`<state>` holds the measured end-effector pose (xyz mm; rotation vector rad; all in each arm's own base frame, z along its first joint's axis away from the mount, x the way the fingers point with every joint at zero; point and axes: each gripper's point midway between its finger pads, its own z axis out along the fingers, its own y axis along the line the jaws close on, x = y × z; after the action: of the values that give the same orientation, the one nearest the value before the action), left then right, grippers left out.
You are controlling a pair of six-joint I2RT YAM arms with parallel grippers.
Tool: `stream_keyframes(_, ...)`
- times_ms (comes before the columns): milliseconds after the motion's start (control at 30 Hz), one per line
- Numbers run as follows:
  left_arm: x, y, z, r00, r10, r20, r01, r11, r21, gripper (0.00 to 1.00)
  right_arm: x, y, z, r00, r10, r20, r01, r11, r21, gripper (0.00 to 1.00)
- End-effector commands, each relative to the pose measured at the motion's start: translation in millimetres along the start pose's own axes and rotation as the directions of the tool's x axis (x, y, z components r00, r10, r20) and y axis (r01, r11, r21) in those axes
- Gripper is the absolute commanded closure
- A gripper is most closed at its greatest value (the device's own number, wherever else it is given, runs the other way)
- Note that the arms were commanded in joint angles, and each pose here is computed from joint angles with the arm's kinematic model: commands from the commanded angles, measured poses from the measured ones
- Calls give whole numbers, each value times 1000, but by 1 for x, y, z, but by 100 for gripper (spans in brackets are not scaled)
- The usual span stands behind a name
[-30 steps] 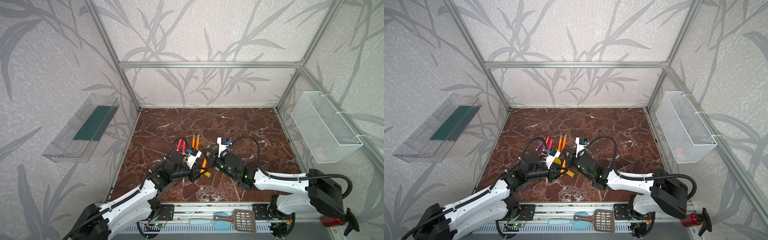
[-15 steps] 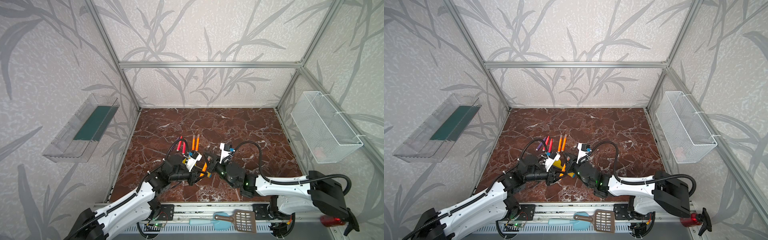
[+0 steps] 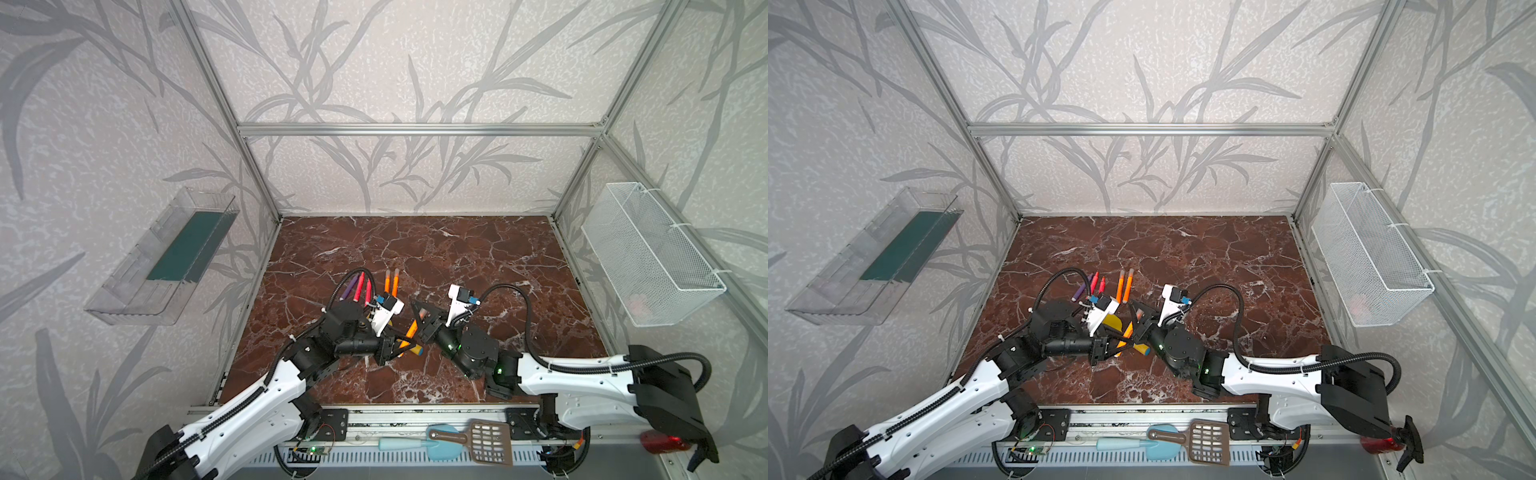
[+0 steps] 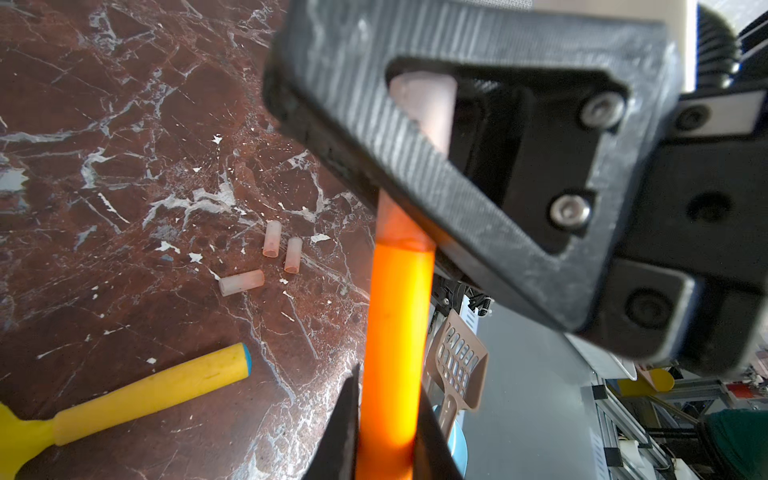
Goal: Insert the pens into the pen caps
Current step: 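Press the cap down and open the right gripper, then lower the capped highlighter with the left gripper while the right gripper withdraws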
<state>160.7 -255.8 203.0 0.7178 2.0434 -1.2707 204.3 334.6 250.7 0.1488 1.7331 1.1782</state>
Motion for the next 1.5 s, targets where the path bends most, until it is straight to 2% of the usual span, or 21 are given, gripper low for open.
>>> stream_keyframes(0,-139,56,-73,811,120,573,119,924,-364,100,88,-16,-43,896,-251,-367,256,966,-36,99)
stream_keyframes(133,-122,69,-65,827,98,554,138,919,-369,100,30,-20,-36,918,-301,-259,324,945,48,59)
stream_keyframes(233,-115,80,-60,833,77,548,166,910,-381,100,-20,-21,-39,928,-336,-158,355,929,106,38)
stream_keyframes(333,-112,88,-55,836,54,546,192,903,-384,100,-62,-29,-45,923,-375,-83,383,910,155,24)
stream_keyframes(400,-110,91,-51,843,41,536,199,902,-382,100,-87,-45,-50,921,-385,-56,387,897,212,19)
stream_keyframes(467,-108,96,-48,849,30,528,212,896,-391,100,-123,-70,-59,909,-418,1,395,860,322,14)
stream_keyframes(533,-105,104,-46,857,14,515,236,877,-418,100,-157,-104,-72,878,-476,53,402,793,458,12)
stream_keyframes(600,-100,116,-46,865,10,501,258,848,-463,100,-184,-139,-87,839,-536,90,387,706,593,10)
stream_keyframes(667,-96,127,-45,875,18,485,265,818,-510,100,-201,-178,-97,820,-567,81,365,626,689,8)
stream_keyframes(733,-93,140,-45,889,30,458,265,782,-565,100,-204,-227,-104,859,-510,50,299,578,759,8)
stream_keyframes(800,-88,153,-43,903,25,429,271,742,-614,100,-193,-267,-102,912,-410,23,237,571,786,9)
stream_keyframes(900,-82,166,-39,924,5,382,270,698,-663,100,-179,-306,-92,932,-361,-21,216,511,832,10)
stream_keyframes(967,-79,174,-35,934,-5,357,265,681,-683,100,-179,-308,-76,939,-331,-91,259,509,821,13)
stream_keyframes(1033,-76,182,-31,947,-21,321,255,655,-711,100,-175,-313,-81,948,-285,-140,264,464,846,13)
stream_keyframes(1200,-67,207,-24,968,-103,230,248,566,-786,100,-173,-309,-87,944,-320,-77,240,509,827,9)
stream_keyframes(1300,-60,216,-17,970,-142,198,243,552,-798,100,-171,-304,-89,941,-334,-52,236,538,809,8)
stream_keyframes(1467,-48,230,-2,968,-224,113,219,535,-816,100,-170,-304,-88,941,-333,-53,239,547,803,8)
